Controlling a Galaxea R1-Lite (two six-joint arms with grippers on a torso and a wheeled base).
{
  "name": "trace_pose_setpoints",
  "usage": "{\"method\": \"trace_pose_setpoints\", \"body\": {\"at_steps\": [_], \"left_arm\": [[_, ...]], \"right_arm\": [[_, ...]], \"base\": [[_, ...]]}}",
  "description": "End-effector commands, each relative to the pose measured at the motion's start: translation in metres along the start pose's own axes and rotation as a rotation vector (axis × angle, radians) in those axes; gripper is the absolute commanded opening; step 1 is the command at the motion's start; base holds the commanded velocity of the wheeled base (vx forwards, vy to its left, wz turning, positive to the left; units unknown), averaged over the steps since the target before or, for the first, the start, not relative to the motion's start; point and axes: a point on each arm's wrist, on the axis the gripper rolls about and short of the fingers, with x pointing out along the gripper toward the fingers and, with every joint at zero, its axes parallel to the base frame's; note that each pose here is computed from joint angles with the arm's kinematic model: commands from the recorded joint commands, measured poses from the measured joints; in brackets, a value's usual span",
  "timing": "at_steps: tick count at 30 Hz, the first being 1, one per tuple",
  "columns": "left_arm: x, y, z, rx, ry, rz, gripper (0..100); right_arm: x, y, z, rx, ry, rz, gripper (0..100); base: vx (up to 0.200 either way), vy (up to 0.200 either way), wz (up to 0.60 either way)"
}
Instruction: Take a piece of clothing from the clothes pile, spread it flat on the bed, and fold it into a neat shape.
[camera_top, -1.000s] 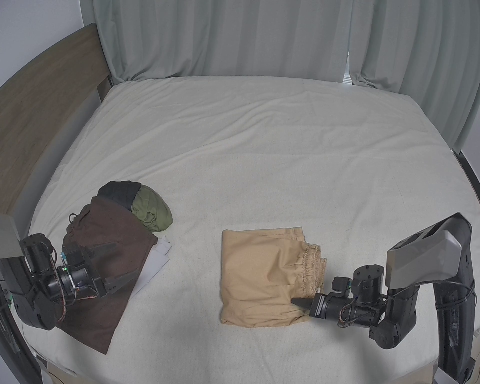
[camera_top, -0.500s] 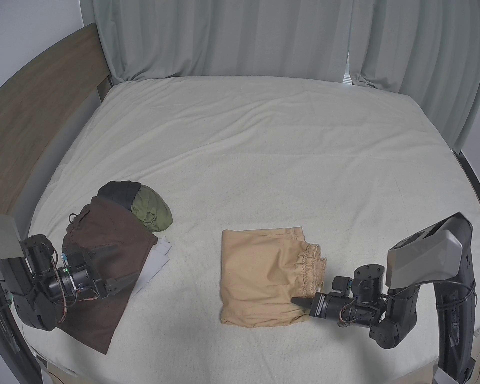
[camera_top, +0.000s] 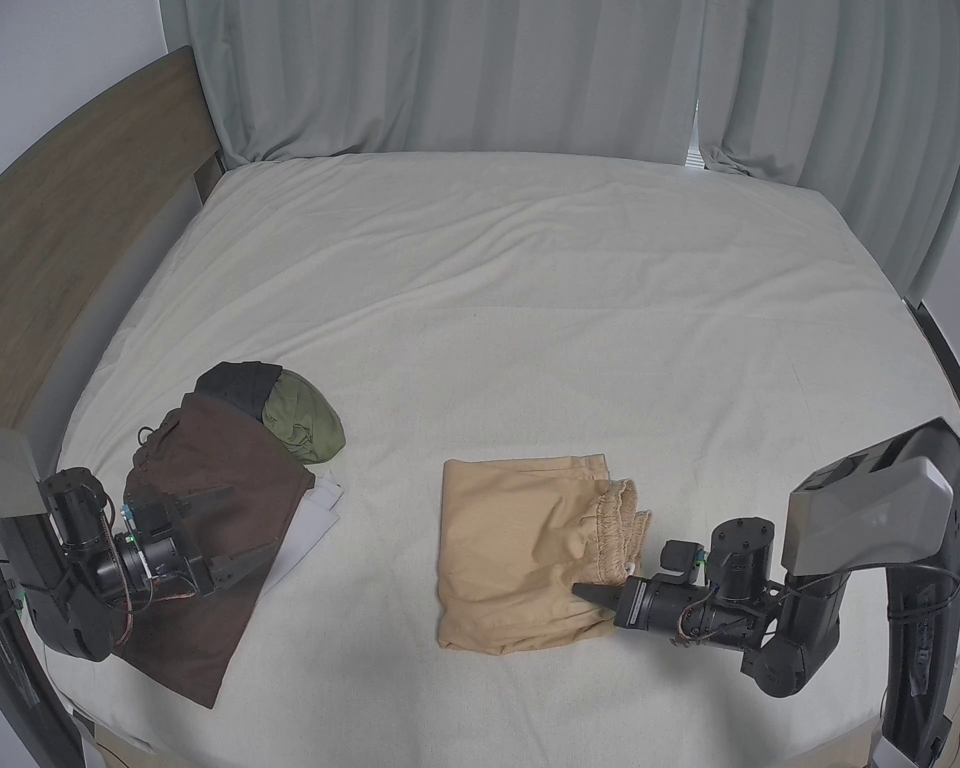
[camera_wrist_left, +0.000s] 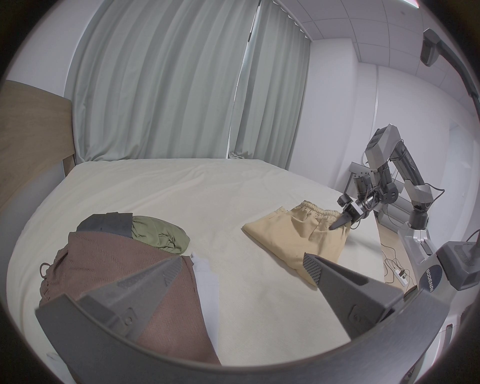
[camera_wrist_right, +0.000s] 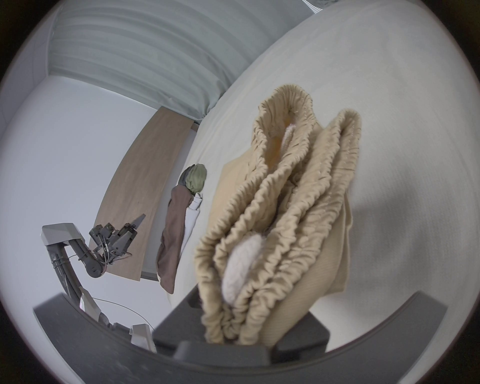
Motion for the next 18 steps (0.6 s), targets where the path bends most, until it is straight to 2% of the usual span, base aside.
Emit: {"method": "trace_pose_setpoints", "body": {"at_steps": [1,11,18], "left_arm": [[0.000,-0.001,0.001,0.002,-0.002,-0.003,100],[0.000,-0.001,0.001,0.002,-0.002,-0.005,100],[0.002,-0.005,0.001,0.000,0.001,-0.018,100]], "right_arm": [[-0.003,0.012,0.007,-0.022,-0.023,0.037,0],[-0.012,0.035,0.020,-0.060,-0.054,0.124,0],[-0.035,0.069,0.047,-0.126,-0.107,0.290,0]], "base": [[0.000,0.000,0.00],[0.000,0.000,0.00],[0.000,0.000,0.00]]}}
